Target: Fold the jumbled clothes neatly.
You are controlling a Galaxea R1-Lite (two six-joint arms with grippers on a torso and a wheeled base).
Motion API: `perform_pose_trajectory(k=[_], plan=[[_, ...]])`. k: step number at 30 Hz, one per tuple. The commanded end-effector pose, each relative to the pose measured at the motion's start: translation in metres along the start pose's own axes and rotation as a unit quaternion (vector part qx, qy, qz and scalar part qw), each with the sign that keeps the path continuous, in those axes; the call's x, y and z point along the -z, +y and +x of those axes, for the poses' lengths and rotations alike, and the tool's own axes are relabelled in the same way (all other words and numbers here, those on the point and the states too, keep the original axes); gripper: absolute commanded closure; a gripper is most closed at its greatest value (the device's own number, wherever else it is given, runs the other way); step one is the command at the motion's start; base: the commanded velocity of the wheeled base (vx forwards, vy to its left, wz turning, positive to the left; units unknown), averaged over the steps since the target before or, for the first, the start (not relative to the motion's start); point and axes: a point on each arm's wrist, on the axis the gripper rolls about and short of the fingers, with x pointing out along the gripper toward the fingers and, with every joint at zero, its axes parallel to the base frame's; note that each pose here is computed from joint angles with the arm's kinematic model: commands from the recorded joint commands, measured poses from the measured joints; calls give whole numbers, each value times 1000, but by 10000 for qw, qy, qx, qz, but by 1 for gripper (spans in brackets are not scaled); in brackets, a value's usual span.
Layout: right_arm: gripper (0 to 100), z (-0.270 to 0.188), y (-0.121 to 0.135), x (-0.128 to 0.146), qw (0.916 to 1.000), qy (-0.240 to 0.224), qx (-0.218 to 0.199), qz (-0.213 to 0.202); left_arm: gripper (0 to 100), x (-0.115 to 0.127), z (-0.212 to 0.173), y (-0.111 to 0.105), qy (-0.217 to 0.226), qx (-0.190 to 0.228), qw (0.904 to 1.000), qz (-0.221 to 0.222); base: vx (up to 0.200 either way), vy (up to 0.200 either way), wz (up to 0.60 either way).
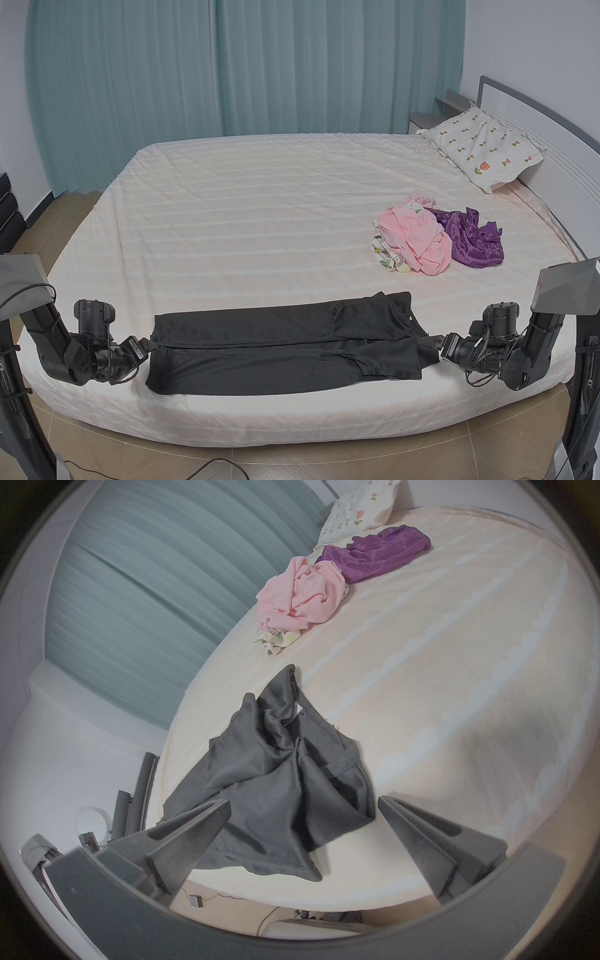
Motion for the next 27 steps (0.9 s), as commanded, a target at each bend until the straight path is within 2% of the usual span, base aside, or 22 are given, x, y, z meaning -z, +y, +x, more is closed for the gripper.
perform_pose_trajectory(k=[1, 5, 12, 14, 18, 24, 26, 27], plan=[[0, 0, 1, -9, 9998, -125, -95, 98, 0, -5, -3, -3, -95, 122, 9999, -31, 0, 0, 0], [0, 0, 2, -9, 9998, -133, -117, 105, 0, -8, -3, -4, -159, 165, 9997, -88, 0, 0, 0], [0, 1, 3, -7, 9998, -124, -134, 90, 0, -8, 1, -9, -151, 234, 9995, -141, 200, 0, 0], [0, 1, 3, -7, 9998, -119, -138, 93, 0, -9, 3, -13, -138, 309, 9992, -203, 200, 0, 0], [0, 1, 4, -5, 9998, -92, -133, 84, 0, -14, 7, -23, -90, 583, 9976, -368, 0, 0, 0], [0, 1, 4, -4, 9998, -72, -142, 73, 0, -11, 26, -22, 29, 531, 9983, -232, 0, 0, 0], [0, 1, 5, -2, 9999, -51, -141, 69, 0, -5, 36, -16, 132, 415, 9990, 117, 0, 0, 0], [0, 1, 5, -2, 9999, -51, -141, 69, 0, -5, 36, -16, 132, 415, 9990, 117, 0, 0, 0]])
